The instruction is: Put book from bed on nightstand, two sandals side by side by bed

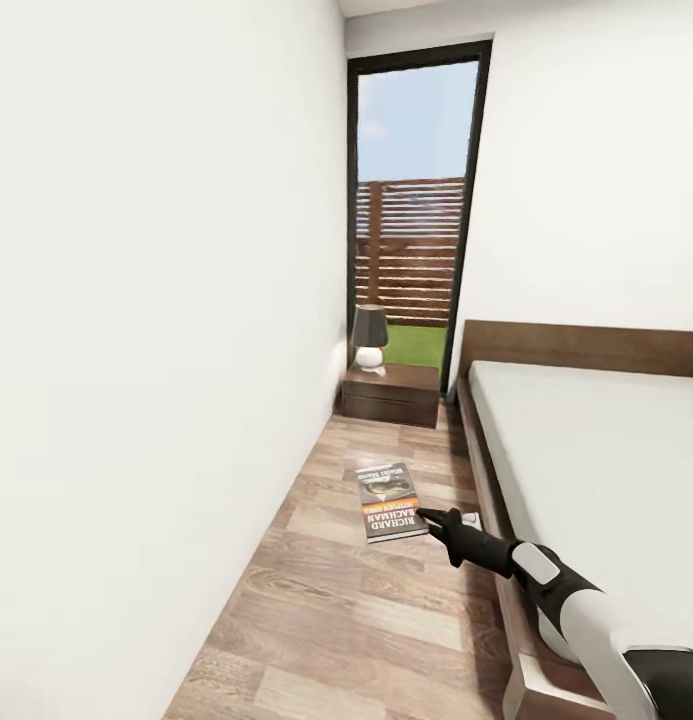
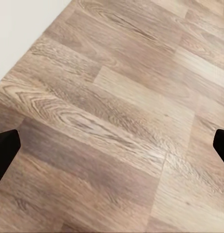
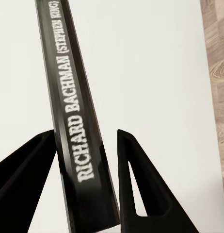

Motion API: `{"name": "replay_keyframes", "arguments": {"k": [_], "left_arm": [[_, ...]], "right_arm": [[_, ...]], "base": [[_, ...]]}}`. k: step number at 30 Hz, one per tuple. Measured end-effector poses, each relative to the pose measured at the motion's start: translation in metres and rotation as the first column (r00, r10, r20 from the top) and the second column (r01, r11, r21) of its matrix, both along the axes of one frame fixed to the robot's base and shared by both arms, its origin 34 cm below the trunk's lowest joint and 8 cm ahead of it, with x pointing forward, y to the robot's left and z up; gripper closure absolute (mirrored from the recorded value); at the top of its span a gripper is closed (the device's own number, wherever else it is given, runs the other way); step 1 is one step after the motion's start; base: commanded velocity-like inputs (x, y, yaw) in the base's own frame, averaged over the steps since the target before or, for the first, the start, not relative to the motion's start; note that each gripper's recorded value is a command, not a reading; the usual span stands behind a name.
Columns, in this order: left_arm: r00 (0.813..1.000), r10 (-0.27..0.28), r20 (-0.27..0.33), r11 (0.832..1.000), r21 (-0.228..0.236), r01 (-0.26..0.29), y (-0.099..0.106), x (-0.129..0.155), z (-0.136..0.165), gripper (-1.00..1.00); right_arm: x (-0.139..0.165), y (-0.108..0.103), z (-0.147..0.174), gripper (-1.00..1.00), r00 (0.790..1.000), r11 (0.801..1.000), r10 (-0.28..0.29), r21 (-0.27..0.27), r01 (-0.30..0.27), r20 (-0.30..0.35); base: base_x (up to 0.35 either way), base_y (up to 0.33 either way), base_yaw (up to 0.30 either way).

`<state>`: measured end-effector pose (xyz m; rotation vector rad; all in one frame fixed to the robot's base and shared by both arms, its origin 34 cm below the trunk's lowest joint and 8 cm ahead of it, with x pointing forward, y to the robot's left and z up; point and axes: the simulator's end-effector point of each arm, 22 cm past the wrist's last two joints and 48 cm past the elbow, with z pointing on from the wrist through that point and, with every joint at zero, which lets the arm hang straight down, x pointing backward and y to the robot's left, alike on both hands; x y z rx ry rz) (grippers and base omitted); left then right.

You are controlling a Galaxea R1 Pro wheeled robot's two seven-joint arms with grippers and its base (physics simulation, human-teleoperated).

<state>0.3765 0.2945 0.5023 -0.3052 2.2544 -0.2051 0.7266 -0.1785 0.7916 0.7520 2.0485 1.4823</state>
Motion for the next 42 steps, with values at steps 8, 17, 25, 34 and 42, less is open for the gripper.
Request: {"name": "replay_keyframes", "arguments": {"k": [8,17,25,34,42], "left_arm": [[1.0,0.0,0.0,1.0,0.001,0.0,0.0006,0.0,0.0,-1.0],[1.0,0.0,0.0,1.0,0.0,0.0,0.0001,0.0,0.0,-1.0],[1.0,0.0,0.0,1.0,0.0,0.0,-0.0001,0.0,-0.0001,-1.0],[1.0,0.0,0.0,1.0,0.0,0.0,-0.0001,0.0,-0.0001,-1.0],[1.0,0.0,0.0,1.0,0.0,0.0,0.0,-0.0001,-0.0001,-1.0]], "right_arm": [[0.0001,0.0001,0.0003,1.0,1.0,1.0,0.0,0.001,0.0,0.001],[0.0001,0.0002,0.0004,1.0,1.0,1.0,0.0,0.001,0.0,0.001],[0.0,0.0003,0.0,1.0,1.0,1.0,0.001,-0.002,-0.001,0.001],[-0.0003,0.0004,-0.0005,1.0,1.0,1.0,0.003,-0.004,-0.003,0.001],[-0.0004,0.0005,-0.0008,1.0,1.0,1.0,0.004,-0.006,-0.004,0.001]], "base": [[0.157,0.169,-0.17],[0.153,0.147,-0.168],[0.149,0.04,-0.167],[0.148,0.005,-0.165],[0.148,0.003,-0.131]]}}
